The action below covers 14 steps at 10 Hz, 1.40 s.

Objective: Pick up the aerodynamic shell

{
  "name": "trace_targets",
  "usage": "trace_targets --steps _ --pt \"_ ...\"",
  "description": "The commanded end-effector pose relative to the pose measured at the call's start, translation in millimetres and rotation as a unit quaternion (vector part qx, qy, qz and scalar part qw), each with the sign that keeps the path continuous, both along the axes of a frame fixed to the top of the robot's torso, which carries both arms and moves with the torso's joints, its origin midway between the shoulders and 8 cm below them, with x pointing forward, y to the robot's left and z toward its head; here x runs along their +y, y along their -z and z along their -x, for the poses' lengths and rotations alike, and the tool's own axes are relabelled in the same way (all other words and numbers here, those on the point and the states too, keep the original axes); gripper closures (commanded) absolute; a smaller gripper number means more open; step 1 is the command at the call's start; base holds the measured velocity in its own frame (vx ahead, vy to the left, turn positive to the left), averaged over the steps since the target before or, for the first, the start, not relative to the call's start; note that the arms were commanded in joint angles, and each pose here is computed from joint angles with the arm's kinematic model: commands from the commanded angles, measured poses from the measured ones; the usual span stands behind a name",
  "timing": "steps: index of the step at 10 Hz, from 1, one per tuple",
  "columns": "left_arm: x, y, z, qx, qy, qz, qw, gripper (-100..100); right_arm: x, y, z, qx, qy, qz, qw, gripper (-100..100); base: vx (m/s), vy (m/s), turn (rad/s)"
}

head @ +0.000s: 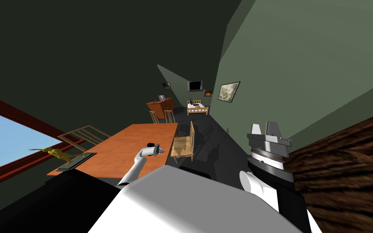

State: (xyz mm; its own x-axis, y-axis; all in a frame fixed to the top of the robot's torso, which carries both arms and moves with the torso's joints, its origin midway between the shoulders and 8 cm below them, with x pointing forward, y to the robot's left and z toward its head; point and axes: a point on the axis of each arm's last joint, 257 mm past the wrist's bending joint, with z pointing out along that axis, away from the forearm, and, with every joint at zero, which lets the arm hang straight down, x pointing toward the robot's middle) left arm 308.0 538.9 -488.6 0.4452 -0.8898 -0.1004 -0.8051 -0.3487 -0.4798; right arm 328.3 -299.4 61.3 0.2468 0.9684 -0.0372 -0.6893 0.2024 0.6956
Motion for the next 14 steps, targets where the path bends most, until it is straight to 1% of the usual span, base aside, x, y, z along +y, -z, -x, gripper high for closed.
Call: trace_targets --steps 1,2,3,4,8,9,10,12,13,14 --pt "-2.6 8 0 -0.002 0.000 -0.001 1.0000 -100 0 0 0 0.000 0.000 0.000 1.0000 0 0.033 0.038 -0.004" --pt "-4.9 13 1 -0.002 0.000 -0.001 1.0000 -100 0 0 0 0.000 0.000 0.000 1.0000 0 0.029 0.048 -0.004" --pt "-4.2 11 0 -0.001 0.000 0.000 1.0000 -100 0 0 0 0.000 0.000 0.000 1.0000 0 0.013 0.023 -0.004" --pt "-4.2 12 0 -0.002 0.000 -0.001 1.0000 100 0 0 0 0.000 0.000 0.000 1.0000 0 0.000 0.000 0.000" --pt "-4.3 12 1 0.000 0.001 -0.001 1.0000 100 0 0 0 0.000 0.000 0.000 1.0000 0 0.000 0.000 0.000" --pt "-4.4 13 1 0.000 0.001 -0.001 1.0000 0 0 0 0 0.000 0.000 0.000 1.0000 0 0.000 0.000 0.000" --pt "-1.1 4 0 -0.001 0.000 -0.001 1.0000 100 0 0 0 0.000 0.000 0.000 1.0000 0 -0.022 -0.030 0.009" --pt "1.6 -4 -1 -0.001 0.001 0.000 1.0000 100 0 0 0 0.000 0.000 0.000 1.0000 0 -0.031 -0.041 0.007" --pt "1.3 -1 -1 -0.001 0.001 -0.001 1.0000 100 0 0 0 0.000 0.000 0.000 1.0000 0 -0.013 -0.016 0.003" --pt "1.2 -1 -1 -0.001 0.000 0.000 1.0000 0 0 0 0 0.000 0.000 0.000 1.0000 0 0.000 0.000 0.000"
